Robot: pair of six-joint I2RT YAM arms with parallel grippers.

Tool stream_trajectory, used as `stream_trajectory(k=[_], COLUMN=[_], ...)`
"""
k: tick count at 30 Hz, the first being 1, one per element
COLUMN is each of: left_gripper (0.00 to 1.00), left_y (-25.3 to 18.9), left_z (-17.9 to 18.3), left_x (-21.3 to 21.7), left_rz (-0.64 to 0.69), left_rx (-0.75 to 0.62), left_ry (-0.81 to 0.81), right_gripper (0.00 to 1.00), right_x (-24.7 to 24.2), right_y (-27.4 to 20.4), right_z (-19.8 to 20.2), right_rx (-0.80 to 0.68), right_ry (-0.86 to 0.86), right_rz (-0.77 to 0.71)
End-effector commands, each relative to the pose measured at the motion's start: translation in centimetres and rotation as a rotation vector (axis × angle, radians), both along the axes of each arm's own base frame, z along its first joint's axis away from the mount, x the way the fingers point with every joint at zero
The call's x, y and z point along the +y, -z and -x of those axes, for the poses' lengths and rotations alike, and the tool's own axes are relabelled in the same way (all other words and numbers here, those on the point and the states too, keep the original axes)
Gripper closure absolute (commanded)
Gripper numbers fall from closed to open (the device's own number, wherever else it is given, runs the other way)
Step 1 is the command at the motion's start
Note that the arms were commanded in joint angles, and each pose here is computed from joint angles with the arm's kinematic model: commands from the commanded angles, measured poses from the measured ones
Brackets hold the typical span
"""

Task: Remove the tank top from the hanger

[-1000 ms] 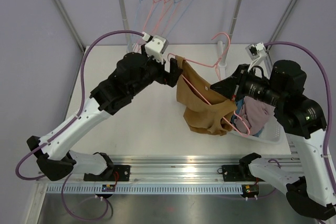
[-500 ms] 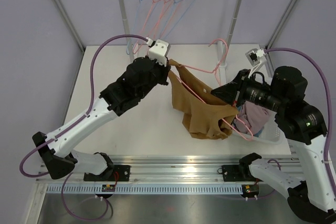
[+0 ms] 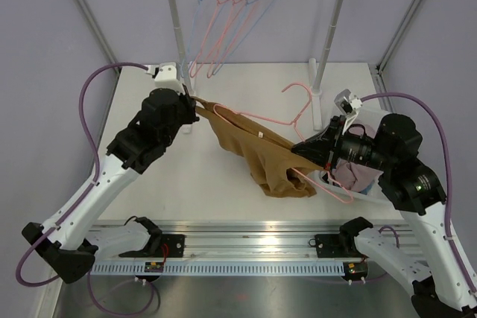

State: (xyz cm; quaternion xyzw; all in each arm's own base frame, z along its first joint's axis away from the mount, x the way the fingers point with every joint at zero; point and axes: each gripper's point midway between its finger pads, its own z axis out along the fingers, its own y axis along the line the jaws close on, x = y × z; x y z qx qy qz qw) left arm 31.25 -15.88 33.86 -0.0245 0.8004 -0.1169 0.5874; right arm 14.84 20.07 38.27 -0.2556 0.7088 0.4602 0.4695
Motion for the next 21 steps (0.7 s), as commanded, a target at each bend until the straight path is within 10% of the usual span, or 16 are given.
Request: stream_trajectory(k=[1,9,16,21], left_gripper=[1.00,1.00,1.00,1.00], left_y=[0.2,0.6,4.1,8.6], left_z=[0.4,8.4,13.0,10.0], left_x=[0.9,-8.2,-10.1,-6.9], left_rz=[0.119,0.334,0.334,0.221], left_rx=[0.024,0.005,0.057,0.156], left_ry=[0.007,0.685,0.854,0.543], right_gripper=[1.00,1.00,1.00,1.00], right_x=[0.5,1.9,2.9,-0.9], right_y=[-2.1,-6.9,-12.4,-14.7], right_z=[1.7,-1.6,-4.9,-7.4], right_rx=[-0.184,-0.383,-0.522,-0.601], right_ry=[-0.103,-0.056,-0.077,0.253], right_rz=[-0.063,-0.439,-0.669,-0.667])
